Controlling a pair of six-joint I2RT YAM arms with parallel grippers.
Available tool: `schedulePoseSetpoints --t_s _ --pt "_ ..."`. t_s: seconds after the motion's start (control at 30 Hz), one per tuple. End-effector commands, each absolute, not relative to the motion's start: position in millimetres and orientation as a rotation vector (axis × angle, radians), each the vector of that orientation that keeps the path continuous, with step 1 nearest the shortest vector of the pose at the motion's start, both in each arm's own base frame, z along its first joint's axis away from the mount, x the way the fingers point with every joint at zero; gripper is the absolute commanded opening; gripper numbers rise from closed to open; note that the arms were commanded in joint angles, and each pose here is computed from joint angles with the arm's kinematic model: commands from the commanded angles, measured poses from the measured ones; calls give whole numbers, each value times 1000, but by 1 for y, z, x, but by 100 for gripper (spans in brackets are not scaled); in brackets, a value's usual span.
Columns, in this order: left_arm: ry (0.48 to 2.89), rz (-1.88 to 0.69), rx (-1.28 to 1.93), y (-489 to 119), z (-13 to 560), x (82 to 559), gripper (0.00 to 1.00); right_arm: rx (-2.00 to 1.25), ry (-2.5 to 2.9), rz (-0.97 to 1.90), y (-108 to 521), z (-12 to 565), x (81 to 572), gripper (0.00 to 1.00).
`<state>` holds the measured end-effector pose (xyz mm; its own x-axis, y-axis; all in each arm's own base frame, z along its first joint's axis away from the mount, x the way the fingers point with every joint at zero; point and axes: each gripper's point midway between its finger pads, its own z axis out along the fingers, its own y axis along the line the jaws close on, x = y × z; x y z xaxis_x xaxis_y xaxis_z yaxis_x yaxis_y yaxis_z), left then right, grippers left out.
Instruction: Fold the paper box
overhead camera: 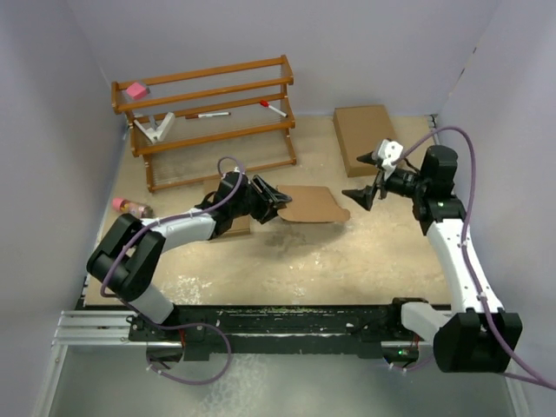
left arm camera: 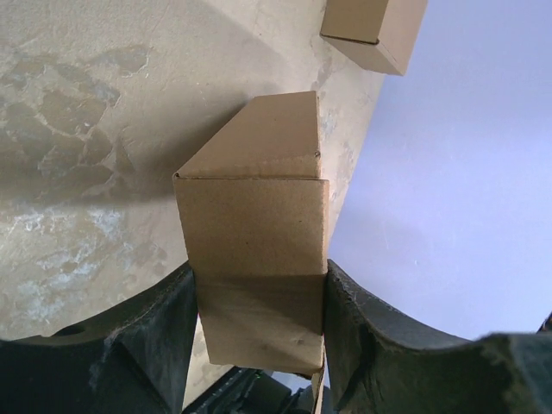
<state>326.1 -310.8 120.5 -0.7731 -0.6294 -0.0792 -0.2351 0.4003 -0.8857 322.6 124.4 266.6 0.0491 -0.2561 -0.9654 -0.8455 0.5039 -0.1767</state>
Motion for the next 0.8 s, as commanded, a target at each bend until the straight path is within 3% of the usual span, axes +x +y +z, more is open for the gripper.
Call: schedulePoseSetpoints --t_s 0.0,0.27,0.77 --pt "2263 -1324 -849 -306 148 332 37 -1349 1306 521 165 238 305 100" --pt "2302 -1317 -997 -304 152 335 37 -1458 1244 198 195 198 308 100" --pt "2291 -1308 -1047 -299 158 342 38 -1501 1247 4 238 153 321 99"
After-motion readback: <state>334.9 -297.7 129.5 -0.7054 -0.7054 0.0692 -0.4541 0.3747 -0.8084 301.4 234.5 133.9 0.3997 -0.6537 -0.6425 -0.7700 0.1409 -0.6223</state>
